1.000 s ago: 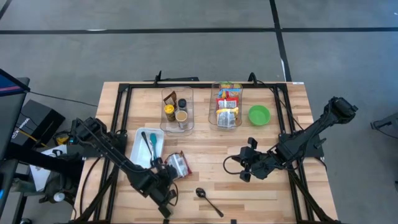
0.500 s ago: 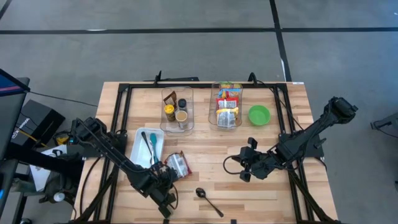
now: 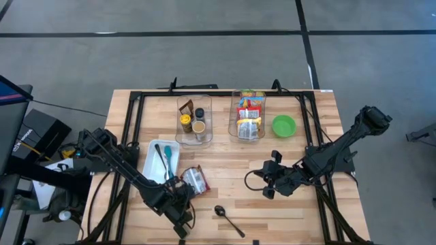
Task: Pick & Place Food Item
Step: Put the dark red noodle pack into the right transparent bin
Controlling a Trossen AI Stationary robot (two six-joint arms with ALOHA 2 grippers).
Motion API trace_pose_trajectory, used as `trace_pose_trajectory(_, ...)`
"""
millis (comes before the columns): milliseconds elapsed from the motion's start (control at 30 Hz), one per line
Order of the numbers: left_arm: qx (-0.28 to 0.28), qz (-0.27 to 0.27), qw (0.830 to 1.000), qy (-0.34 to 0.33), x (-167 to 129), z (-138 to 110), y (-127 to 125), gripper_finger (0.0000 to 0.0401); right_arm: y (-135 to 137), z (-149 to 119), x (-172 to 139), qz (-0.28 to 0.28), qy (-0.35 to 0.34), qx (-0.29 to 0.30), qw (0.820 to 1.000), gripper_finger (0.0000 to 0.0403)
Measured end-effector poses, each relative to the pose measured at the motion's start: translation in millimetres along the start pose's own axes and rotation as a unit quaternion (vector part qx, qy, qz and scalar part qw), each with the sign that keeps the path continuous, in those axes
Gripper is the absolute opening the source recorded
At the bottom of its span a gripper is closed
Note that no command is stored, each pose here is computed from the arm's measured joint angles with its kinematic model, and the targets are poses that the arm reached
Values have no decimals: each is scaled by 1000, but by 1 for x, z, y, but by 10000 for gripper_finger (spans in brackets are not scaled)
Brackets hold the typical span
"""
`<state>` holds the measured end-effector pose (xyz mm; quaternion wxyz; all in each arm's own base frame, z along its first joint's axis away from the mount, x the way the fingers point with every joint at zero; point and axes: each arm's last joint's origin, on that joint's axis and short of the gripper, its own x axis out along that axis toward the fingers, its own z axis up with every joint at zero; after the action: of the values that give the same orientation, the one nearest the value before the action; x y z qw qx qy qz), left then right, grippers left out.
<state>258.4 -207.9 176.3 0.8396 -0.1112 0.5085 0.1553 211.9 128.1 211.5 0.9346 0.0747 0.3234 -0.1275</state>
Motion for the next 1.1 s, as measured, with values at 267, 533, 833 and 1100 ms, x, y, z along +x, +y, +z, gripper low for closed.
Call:
trace_pose_trajectory(267, 31, 2, 999, 23, 3, -5, 4, 178, 0, 0, 0, 0, 0, 0, 1000, 0)
trace_pose_trajectory(533, 24, 13, 999, 28, 9, -5, 10, 208, 0, 0, 0, 0, 0, 0, 1000, 0)
trace_pose_trajectory(833, 0, 13, 1000, 25, 15, 4, 16, 214, 0, 0, 0, 0, 0, 0, 1000, 0)
trace_pose_trajectory(1100, -14, -18, 999, 41, 28, -1, 21, 214, 0, 0, 0, 0, 0, 0, 1000, 0)
